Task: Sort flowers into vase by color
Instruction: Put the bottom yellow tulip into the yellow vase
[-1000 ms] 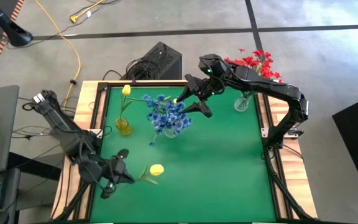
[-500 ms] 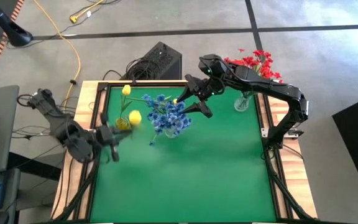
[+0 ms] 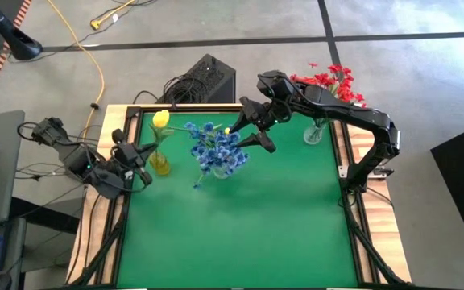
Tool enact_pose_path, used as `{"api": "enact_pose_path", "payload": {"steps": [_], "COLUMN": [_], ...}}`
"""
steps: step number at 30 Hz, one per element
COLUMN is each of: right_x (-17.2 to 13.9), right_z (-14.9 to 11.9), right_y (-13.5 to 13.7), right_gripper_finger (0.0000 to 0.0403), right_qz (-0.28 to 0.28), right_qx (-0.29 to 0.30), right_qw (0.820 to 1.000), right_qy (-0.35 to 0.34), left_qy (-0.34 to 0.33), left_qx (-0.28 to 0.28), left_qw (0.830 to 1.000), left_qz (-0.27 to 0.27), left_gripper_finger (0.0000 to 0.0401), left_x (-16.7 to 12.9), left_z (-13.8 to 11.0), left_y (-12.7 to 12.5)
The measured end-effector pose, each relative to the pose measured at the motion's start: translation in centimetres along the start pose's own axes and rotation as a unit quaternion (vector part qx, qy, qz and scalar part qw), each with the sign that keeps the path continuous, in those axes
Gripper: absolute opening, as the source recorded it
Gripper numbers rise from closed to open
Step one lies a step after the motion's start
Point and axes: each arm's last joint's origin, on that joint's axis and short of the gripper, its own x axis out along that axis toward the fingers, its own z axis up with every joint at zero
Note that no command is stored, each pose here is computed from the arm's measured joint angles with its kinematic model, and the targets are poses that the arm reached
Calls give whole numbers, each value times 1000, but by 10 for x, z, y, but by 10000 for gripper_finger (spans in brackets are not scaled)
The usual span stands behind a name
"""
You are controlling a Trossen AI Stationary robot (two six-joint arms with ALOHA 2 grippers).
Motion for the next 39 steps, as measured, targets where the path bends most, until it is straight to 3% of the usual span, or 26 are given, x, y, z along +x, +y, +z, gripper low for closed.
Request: {"api": "enact_pose_path", "payload": {"steps": [10, 16, 33, 39], "right_x": [0, 0, 0, 0], "right_z": [0, -1, 0, 0], "right_y": [0, 0, 0, 0], "right_gripper_finger": [276, 276, 276, 276], "right_qz": [0, 1, 1, 1], "right_qx": [-4, -3, -3, -3], "right_qw": [1000, 1000, 1000, 1000], "right_qy": [2, 2, 2, 2], "left_qy": [-13, -11, 16, 26], "left_qx": [-3, -11, -42, -31], "left_qw": [998, 998, 998, 998], "left_qz": [59, 63, 48, 52], "left_gripper_finger": [0, 0, 0, 0], "left_x": [4, 7, 9, 12], "left_z": [-23, -43, -50, -62], "left_y": [5, 4, 2, -1]}}
